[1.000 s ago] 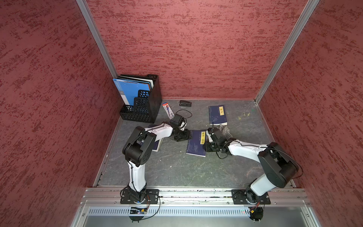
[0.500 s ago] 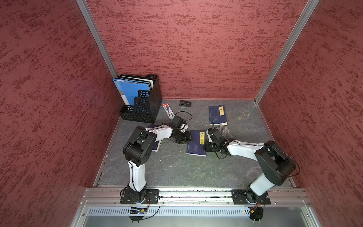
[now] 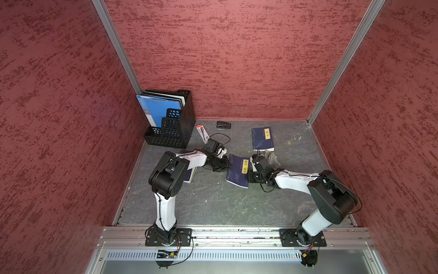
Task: Wipe the cover of the book
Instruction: Pick up the book from the center of the board.
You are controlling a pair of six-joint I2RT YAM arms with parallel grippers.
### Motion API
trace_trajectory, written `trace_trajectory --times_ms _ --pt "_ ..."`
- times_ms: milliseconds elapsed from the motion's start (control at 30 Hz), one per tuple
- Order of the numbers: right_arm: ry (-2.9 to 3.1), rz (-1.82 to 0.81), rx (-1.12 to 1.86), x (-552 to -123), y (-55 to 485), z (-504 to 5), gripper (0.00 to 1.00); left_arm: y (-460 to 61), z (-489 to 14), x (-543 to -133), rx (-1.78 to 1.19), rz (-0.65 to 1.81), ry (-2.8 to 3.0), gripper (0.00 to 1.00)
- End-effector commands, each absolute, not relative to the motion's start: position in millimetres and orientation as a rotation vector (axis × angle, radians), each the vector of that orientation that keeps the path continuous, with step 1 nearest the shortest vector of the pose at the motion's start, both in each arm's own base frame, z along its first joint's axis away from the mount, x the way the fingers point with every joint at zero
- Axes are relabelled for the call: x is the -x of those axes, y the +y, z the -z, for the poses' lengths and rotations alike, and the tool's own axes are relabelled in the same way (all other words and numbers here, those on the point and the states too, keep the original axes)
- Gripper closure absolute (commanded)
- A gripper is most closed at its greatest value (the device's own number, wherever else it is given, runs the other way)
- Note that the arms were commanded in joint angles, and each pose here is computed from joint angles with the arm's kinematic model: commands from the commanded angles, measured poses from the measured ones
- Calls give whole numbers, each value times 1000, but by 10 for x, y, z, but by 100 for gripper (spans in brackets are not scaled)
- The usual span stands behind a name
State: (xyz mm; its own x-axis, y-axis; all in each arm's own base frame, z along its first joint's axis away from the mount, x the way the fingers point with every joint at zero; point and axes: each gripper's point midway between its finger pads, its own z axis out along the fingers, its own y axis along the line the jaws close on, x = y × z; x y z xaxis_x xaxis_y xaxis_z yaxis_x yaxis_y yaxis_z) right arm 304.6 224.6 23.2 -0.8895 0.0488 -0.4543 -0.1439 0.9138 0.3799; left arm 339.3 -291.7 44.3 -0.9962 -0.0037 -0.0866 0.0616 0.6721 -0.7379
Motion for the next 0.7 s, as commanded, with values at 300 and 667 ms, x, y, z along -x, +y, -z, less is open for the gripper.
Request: trace_trajectory --times_ms 300,667 --pt "2541 -417 96 -3104 2016 -514 45 -2777 -683 -3318 -181 1185 2816 100" --pt "2447 -378 107 -3371 1942 -762 37 -2074 -1590 -3208 -179 1084 2753 100"
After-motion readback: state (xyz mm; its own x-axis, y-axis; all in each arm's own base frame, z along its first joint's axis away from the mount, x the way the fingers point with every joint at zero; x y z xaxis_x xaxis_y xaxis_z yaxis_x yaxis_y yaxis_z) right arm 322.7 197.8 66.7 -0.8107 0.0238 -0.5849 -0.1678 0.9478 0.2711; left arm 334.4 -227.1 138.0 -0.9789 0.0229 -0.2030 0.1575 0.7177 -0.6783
